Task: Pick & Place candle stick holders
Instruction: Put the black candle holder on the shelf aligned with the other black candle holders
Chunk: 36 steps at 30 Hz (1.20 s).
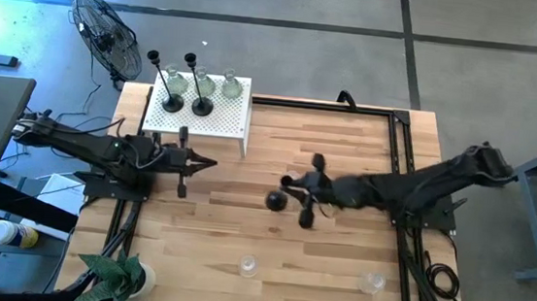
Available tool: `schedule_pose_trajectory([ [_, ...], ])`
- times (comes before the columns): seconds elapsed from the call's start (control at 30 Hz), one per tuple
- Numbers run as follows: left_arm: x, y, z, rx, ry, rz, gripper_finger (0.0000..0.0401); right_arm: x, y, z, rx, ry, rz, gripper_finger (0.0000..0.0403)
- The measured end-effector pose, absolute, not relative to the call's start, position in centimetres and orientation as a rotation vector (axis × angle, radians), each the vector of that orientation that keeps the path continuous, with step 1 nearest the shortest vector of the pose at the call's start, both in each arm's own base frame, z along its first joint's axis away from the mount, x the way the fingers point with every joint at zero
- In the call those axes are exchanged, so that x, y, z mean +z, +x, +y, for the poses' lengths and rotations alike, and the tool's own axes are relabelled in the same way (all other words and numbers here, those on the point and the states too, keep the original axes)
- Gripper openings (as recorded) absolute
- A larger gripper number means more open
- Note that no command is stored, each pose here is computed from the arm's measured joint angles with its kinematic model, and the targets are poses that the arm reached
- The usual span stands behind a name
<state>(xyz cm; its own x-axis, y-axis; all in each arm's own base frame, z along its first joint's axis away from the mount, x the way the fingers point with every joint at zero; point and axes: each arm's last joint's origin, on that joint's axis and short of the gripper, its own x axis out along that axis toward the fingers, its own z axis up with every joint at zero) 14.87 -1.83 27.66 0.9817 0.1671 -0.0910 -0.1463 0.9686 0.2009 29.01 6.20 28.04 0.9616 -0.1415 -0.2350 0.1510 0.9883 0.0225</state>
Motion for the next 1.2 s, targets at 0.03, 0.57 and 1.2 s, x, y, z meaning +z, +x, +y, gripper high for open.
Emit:
schedule_pose_trajectory([
  [0.03, 27.7, 14.7, -1.8, 0.161, 0.19, 0.11, 0.0002, 27.8, 29.6, 5.5, -0.133, 0.035, 0.226, 0.0039],
  [0.57, 27.3, 14.9, -1.8, 0.176, 0.184, 0.147, 0.0002, 23.6, 37.8, -1.9, -0.046, 0.053, 0.225, 0.0039],
  [1.2, 27.0, 15.3, -1.9, 0.178, 0.164, 0.16, 0.0002, 21.3, 44.0, -2.9, -0.082, -0.001, 0.316, 0.0089],
])
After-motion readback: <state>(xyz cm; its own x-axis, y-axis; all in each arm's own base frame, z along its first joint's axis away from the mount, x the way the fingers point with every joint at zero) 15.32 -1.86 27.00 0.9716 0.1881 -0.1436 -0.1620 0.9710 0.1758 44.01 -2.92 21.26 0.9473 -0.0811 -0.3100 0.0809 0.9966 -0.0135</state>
